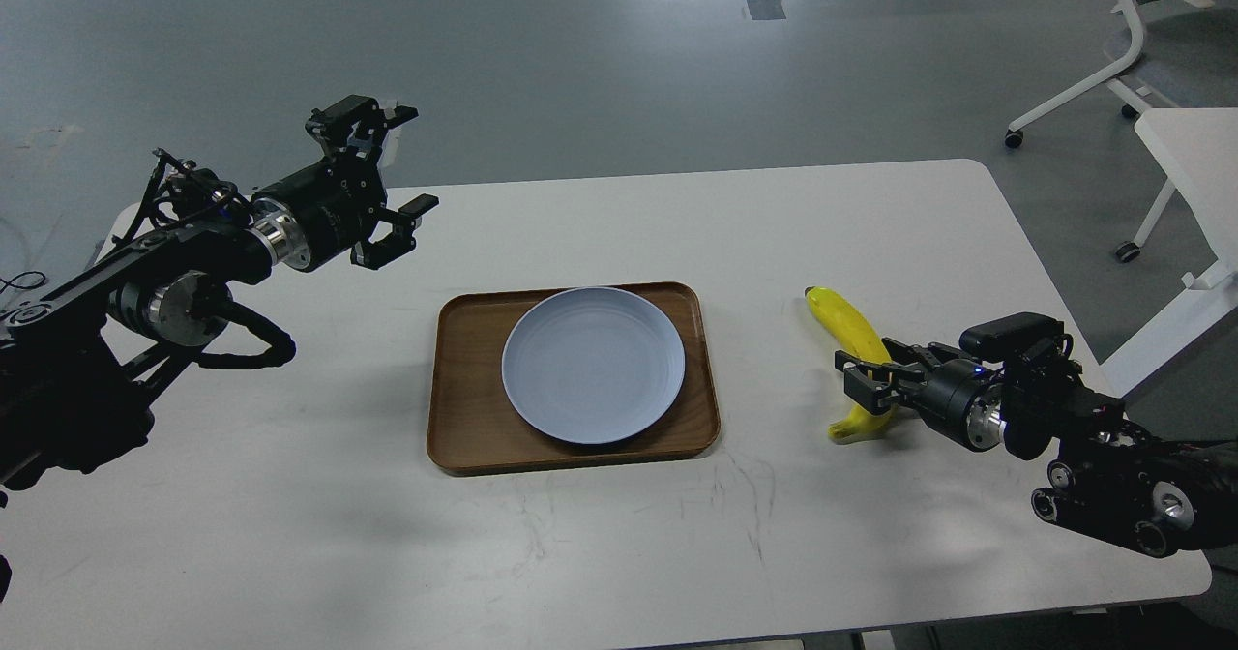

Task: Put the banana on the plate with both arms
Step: 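Lift the banana and carry it over the plate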

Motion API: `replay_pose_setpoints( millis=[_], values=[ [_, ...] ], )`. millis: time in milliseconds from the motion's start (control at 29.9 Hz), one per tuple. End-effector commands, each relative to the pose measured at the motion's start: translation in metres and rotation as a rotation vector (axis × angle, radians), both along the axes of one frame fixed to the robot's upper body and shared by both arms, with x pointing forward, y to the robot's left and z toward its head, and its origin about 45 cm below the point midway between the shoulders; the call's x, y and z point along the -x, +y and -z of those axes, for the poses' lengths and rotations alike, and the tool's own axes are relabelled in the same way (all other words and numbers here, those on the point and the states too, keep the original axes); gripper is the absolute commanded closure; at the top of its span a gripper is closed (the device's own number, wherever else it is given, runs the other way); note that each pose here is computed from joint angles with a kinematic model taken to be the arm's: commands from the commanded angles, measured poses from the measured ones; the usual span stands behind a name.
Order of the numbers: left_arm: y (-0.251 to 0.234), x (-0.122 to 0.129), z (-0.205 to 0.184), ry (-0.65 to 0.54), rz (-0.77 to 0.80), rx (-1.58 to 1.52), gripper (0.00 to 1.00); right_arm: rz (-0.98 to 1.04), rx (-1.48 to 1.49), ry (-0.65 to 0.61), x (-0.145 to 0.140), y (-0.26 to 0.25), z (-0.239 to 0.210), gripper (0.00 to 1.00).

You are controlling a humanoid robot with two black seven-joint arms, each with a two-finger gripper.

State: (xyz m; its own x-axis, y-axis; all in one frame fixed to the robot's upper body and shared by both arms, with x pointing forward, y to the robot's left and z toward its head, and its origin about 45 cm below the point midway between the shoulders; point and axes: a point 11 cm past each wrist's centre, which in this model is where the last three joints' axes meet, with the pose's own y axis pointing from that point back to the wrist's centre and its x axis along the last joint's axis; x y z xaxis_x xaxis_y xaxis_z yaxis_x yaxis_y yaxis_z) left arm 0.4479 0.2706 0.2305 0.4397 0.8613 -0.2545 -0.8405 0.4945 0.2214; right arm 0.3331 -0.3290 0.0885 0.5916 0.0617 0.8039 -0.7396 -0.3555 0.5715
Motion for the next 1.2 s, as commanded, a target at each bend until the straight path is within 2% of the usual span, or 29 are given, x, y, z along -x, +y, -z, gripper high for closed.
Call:
replay_pose_setpoints(
  millis=[0,100,234,701,968,1102,1169],
  values=[
    [-0.001,0.0,0.0,0.001,0.001,0.002,0.02,0.001,0.016,0.005,0.001,-0.004,0.003,0.73],
    [-0.002,0.0,0.0,0.001,0.004,0.002,0.02,0.012,0.032,-0.001,0.0,-0.011,0.003,0.92],
    [-0.002,0.0,0.0,0.001,0.004,0.002,0.02,0.015,0.034,-0.009,-0.002,-0.012,0.002,1.0],
    [-0.005,0.0,0.002,0.005,0.009,0.002,0.02,0.007,0.004,-0.112,-0.023,-0.004,-0.025,1.0],
    [-0.008,0.001,0.001,0.003,0.014,0.004,0.02,-0.06,-0.045,-0.22,-0.056,0.018,-0.08,1.0],
    [-0.009,0.001,0.001,0.004,0.015,0.006,0.02,-0.172,-0.1,-0.274,-0.071,0.05,-0.106,1.0],
    [-0.009,0.0,-0.001,0.0,0.015,0.008,0.02,-0.256,-0.141,-0.286,-0.076,0.089,-0.113,1.0]
  ],
)
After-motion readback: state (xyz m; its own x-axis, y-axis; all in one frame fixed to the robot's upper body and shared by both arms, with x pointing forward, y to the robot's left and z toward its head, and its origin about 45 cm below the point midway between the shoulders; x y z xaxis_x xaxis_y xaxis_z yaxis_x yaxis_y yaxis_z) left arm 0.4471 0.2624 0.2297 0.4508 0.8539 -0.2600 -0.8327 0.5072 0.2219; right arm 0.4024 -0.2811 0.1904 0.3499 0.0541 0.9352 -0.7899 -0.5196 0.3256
